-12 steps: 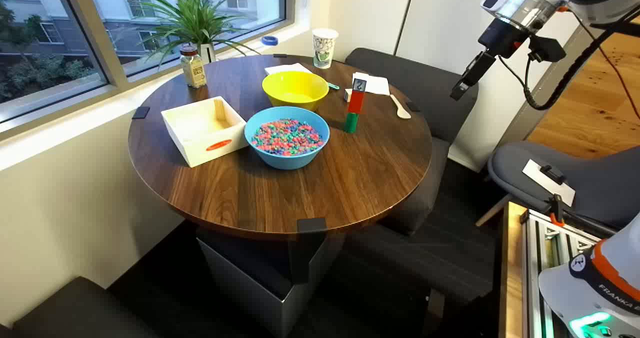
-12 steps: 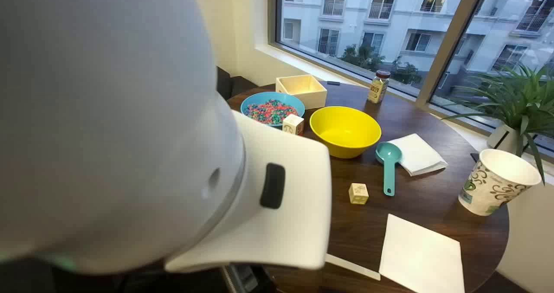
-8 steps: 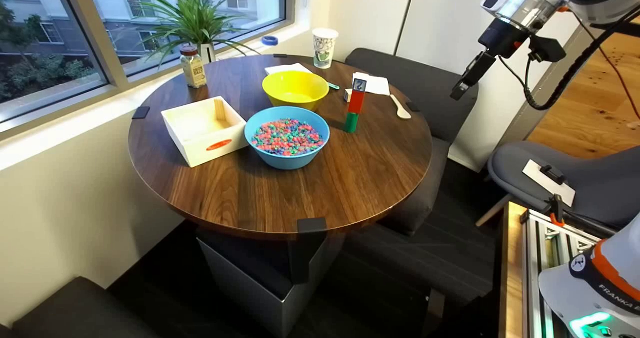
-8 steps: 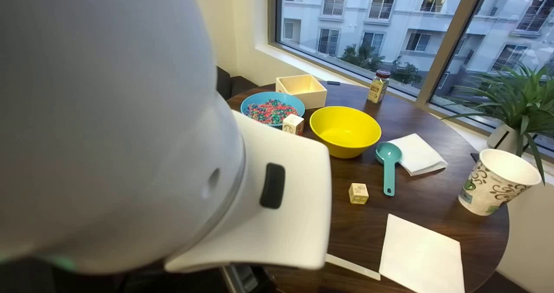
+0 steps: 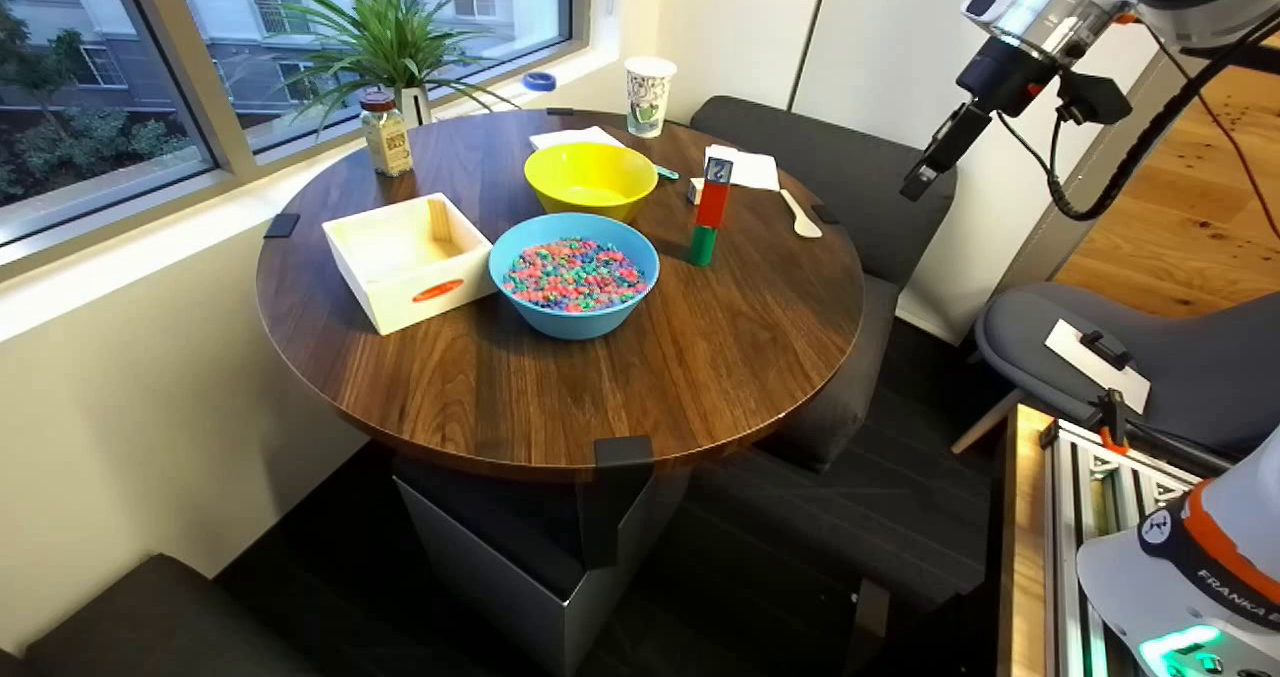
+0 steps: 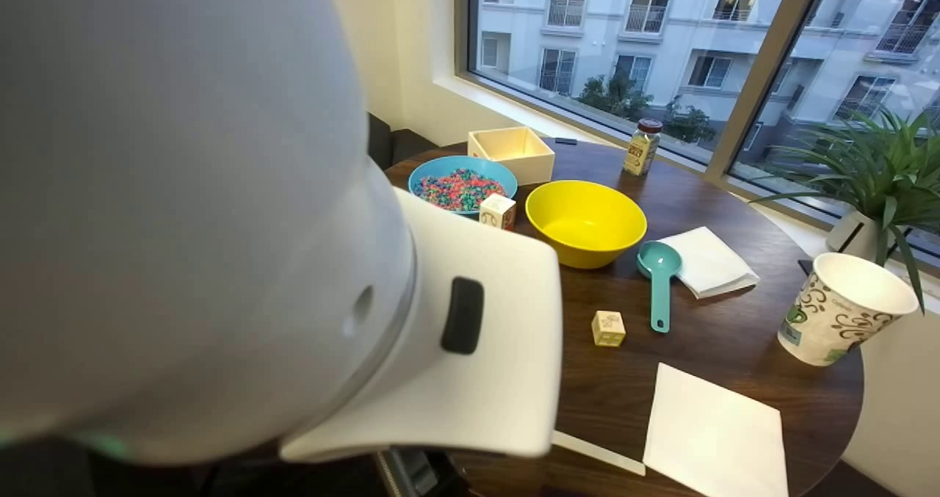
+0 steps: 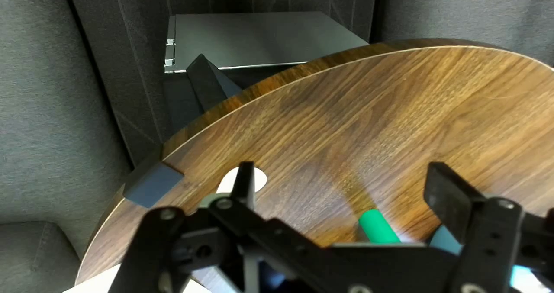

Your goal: Put the top most block on the table, then put the orange block on the white block, then put the green block on the orange block

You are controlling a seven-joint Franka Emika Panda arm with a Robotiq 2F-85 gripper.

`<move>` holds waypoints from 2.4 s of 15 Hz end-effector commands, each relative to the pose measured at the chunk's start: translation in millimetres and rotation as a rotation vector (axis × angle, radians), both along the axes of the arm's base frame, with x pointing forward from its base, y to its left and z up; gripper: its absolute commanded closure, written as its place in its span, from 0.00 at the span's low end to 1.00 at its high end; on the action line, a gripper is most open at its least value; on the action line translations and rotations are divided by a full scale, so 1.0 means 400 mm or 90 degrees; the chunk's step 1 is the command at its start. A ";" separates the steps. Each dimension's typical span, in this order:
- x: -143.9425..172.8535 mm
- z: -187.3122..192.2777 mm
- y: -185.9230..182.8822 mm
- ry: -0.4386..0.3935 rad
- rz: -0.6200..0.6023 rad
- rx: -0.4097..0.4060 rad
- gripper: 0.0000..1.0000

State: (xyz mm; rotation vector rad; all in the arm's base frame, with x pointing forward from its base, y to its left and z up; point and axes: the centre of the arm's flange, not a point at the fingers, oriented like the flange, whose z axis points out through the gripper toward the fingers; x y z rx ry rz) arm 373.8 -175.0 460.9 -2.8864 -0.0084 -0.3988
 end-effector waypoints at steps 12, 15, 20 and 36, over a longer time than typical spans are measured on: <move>0.233 0.108 0.210 -0.016 0.141 -0.126 0.00; 0.284 0.111 0.223 -0.020 0.170 -0.142 0.00; 0.360 0.117 0.264 -0.040 0.213 -0.159 0.00; 0.453 0.104 0.365 -0.049 0.209 -0.144 0.00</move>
